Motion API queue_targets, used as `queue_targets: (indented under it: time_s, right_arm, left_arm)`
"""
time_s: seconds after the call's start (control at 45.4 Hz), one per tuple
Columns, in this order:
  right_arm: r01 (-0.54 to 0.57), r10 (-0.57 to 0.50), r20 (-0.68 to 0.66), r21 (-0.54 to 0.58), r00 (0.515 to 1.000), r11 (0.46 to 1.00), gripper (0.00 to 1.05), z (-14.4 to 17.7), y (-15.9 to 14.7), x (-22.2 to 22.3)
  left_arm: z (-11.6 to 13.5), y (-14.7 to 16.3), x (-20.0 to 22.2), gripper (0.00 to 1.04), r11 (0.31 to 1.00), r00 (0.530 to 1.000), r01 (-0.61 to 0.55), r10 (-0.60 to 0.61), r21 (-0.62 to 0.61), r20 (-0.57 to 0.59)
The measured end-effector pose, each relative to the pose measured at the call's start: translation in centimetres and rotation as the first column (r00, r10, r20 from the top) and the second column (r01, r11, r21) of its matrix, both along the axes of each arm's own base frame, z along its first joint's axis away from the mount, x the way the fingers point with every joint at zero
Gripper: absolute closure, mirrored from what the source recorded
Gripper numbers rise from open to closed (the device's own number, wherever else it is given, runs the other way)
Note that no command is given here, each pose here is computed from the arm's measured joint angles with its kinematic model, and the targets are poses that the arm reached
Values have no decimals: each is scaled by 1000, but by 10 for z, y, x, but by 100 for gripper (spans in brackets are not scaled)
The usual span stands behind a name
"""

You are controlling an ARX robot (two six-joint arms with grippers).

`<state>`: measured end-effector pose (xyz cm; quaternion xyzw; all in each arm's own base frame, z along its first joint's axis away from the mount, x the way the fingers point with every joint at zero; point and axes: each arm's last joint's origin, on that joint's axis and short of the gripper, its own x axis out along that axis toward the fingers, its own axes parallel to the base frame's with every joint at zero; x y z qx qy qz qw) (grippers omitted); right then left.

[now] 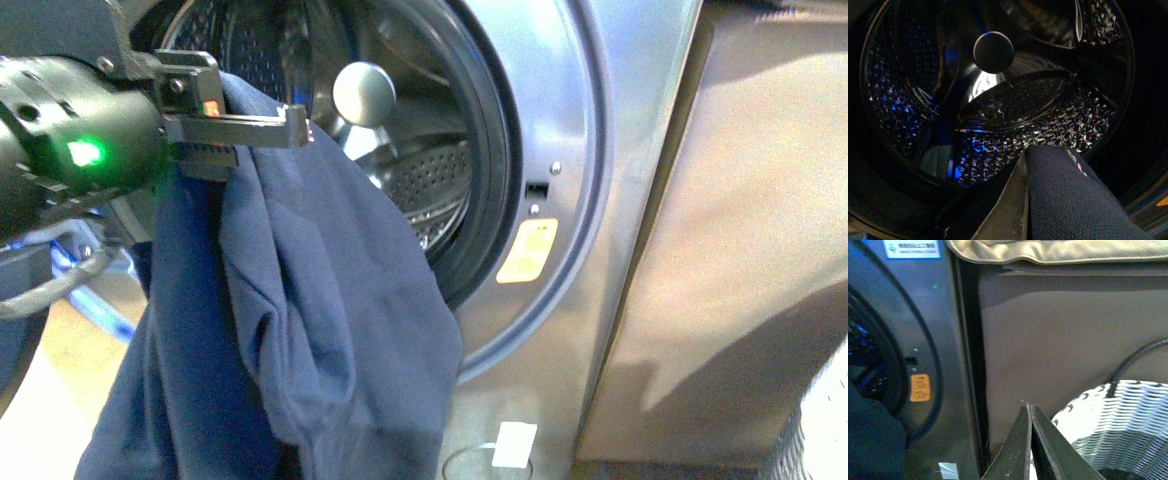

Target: Put clothes into washing machine

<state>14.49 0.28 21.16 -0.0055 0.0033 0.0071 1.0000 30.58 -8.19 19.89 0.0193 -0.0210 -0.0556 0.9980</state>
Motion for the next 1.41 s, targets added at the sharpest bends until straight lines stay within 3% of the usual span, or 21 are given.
queue_targets:
  time_s: [0.308,0.837,1.41]
  right_arm:
    - [16,-16,4,0,1000,1000,102,-20,-3,-14]
    - [14,-14,10,0,1000,1000,102,-44,-3,-32]
    - [13,-13,8,1,1000,1000,102,-47,-3,-47]
  left_arm:
    - [-18,-5,21,100,1000,999,-18,18,11,-38]
    - [-32,-22,83,100,996,995,-90,90,-17,34]
    - [-42,-25,162,100,990,988,-141,141,-8,63]
